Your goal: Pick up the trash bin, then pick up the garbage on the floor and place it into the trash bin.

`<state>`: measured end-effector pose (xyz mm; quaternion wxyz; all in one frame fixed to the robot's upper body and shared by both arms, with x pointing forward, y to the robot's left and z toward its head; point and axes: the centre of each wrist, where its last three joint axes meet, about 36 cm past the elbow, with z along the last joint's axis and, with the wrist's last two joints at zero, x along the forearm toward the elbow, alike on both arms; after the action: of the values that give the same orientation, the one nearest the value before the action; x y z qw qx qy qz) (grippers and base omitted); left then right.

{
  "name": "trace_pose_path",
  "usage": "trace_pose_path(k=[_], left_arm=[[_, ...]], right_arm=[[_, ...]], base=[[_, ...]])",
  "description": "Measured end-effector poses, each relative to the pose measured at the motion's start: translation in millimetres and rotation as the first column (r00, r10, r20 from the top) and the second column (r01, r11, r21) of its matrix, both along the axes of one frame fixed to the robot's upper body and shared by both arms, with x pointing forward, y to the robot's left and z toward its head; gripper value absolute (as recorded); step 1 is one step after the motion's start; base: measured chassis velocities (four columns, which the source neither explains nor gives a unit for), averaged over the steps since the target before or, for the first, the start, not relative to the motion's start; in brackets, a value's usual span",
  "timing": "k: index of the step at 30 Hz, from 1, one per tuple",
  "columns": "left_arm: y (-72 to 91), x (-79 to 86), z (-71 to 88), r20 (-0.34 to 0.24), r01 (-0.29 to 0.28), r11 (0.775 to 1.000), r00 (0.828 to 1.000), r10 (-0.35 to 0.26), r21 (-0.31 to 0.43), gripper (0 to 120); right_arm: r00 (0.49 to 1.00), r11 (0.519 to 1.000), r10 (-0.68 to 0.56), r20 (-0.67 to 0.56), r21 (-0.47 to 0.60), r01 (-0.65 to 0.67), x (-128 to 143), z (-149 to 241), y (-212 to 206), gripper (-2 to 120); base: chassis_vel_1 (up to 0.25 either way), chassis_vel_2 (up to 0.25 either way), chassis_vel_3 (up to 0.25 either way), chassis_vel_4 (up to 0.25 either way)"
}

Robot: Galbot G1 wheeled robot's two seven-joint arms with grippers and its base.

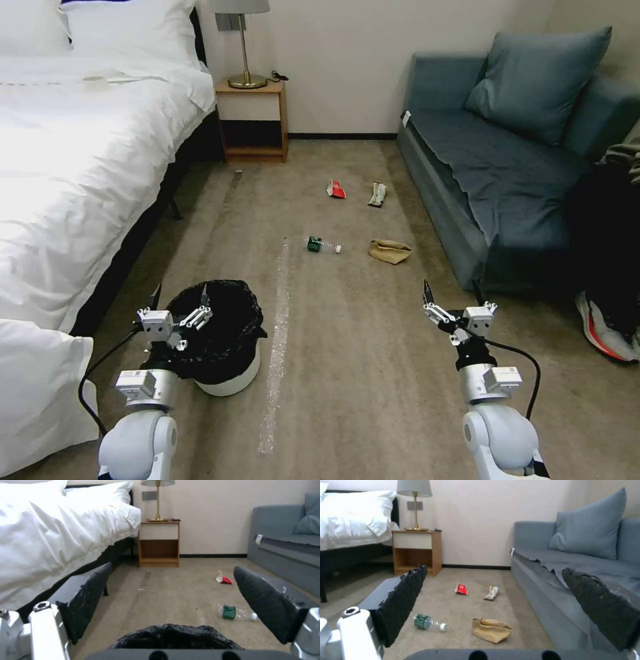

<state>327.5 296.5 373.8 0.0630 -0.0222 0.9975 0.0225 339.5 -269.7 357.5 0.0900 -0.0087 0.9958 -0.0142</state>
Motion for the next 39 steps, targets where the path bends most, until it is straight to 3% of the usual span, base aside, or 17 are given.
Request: trace_pose_path(k=[14, 22, 27, 29, 30, 33, 34, 36, 37, 38, 39], left_arm=[[-4.4, 0.2, 6.1, 0.019, -0.019, 1.000, 1.000, 0.019, -0.015, 100], [-8.2, -1.4, 8.1, -0.002, -0.004, 0.999, 1.000, 0.004, -0.033, 100], [-8.0, -9.9, 6.9, -0.055, -0.070, 0.997, 0.996, 0.069, -0.030, 100], [-11.4, -13.3, 9.3, -0.126, -0.167, 0.985, 0.979, 0.160, -0.044, 100], [-11.4, -13.3, 9.3, -0.126, -0.167, 0.985, 0.979, 0.160, -0.044, 100], [-18.5, -13.1, 17.8, -0.251, -0.335, 0.936, 0.920, 0.301, -0.105, 100], [-18.5, -13.1, 17.8, -0.251, -0.335, 0.936, 0.920, 0.301, -0.105, 100], [-18.2, -11.6, 24.6, -0.301, -0.410, 0.902, 0.885, 0.356, -0.139, 100], [-18.2, -11.6, 24.6, -0.301, -0.410, 0.902, 0.885, 0.356, -0.139, 100], [-14.8, -10.3, 27.6, -0.324, -0.439, 0.885, 0.869, 0.375, -0.152, 100], [-14.1, -10.0, 28.2, -0.331, -0.445, 0.882, 0.865, 0.377, -0.158, 100]], right_arm=[[1.000, 1.000, 0.010, -0.004, 0.003, -0.010, 0.1, -1.3, 4.7, 100], [1.000, 1.000, 0.016, -0.011, 0.010, -0.016, -0.3, -4.6, 10.8, 100], [1.000, 1.000, 0.011, -0.008, 0.003, -0.011, 0.0, -3.8, 6.7, 100], [1.000, 1.000, 0.011, -0.007, 0.002, -0.011, -0.1, -3.7, 6.2, 100], [1.000, 1.000, 0.011, -0.007, 0.002, -0.011, -0.1, -3.7, 6.2, 100], [1.000, 1.000, 0.016, -0.008, 0.007, -0.016, -0.3, -4.3, 8.9, 100], [1.000, 1.000, 0.016, -0.008, 0.007, -0.016, -0.3, -4.3, 8.9, 100], [1.000, 1.000, 0.017, -0.010, 0.008, -0.017, -1.1, -4.9, 9.5, 100], [1.000, 1.000, 0.017, -0.010, 0.008, -0.017, -1.1, -4.9, 9.5, 100], [1.000, 1.000, 0.017, -0.012, 0.007, -0.017, -2.3, -5.8, 9.5, 100], [1.000, 1.000, 0.017, -0.012, 0.007, -0.017, -2.7, -6.0, 9.5, 100]], base=[[0.000, 0.000, 0.000, 0.000], [0.000, 0.000, 0.000, 0.000], [0.000, 0.000, 0.000, 0.000], [0.000, 0.000, 0.000, 0.000], [0.000, 0.000, 0.000, 0.000], [0.000, 0.000, 0.000, 0.000], [0.000, 0.000, 0.000, 0.000], [0.000, 0.000, 0.000, 0.000], [0.000, 0.000, 0.000, 0.000], [0.000, 0.000, 0.000, 0.000], [0.000, 0.000, 0.000, 0.000]])
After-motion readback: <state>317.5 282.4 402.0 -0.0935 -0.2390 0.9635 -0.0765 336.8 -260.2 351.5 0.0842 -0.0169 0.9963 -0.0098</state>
